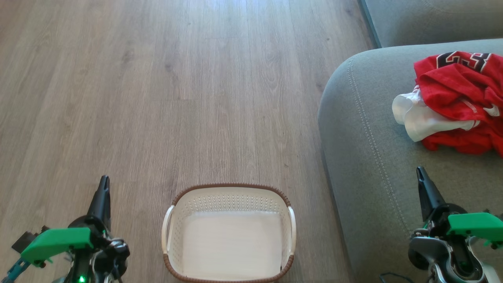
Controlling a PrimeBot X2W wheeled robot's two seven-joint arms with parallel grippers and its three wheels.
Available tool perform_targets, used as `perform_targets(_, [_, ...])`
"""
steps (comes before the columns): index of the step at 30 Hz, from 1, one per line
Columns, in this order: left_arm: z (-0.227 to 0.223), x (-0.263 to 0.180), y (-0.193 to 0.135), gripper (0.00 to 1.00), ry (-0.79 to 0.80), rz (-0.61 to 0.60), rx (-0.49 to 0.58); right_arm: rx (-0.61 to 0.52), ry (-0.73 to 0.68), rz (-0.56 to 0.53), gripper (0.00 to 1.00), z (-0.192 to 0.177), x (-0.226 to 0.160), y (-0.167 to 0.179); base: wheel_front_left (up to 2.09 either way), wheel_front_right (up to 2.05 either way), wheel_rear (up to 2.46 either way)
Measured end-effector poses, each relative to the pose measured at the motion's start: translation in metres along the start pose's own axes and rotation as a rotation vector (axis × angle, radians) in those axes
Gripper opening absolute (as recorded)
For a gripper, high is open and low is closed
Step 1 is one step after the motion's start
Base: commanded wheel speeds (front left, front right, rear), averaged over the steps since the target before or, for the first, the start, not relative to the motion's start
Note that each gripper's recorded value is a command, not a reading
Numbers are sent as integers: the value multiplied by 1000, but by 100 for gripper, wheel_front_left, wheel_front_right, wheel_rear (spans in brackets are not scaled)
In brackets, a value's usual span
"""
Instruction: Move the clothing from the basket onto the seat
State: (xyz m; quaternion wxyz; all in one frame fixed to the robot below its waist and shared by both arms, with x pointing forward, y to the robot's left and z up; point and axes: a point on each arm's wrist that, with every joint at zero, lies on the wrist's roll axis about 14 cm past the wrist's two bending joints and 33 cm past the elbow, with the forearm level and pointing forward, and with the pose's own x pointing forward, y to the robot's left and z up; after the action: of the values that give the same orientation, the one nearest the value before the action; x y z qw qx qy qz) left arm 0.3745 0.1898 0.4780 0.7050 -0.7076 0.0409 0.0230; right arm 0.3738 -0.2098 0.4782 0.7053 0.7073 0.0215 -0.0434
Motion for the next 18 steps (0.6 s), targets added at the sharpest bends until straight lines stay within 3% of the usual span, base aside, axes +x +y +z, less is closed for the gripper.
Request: perform_targets(18, [0,0,0,0,-2,0,-2,1,-1,0,0,0,0,0,0,0,0])
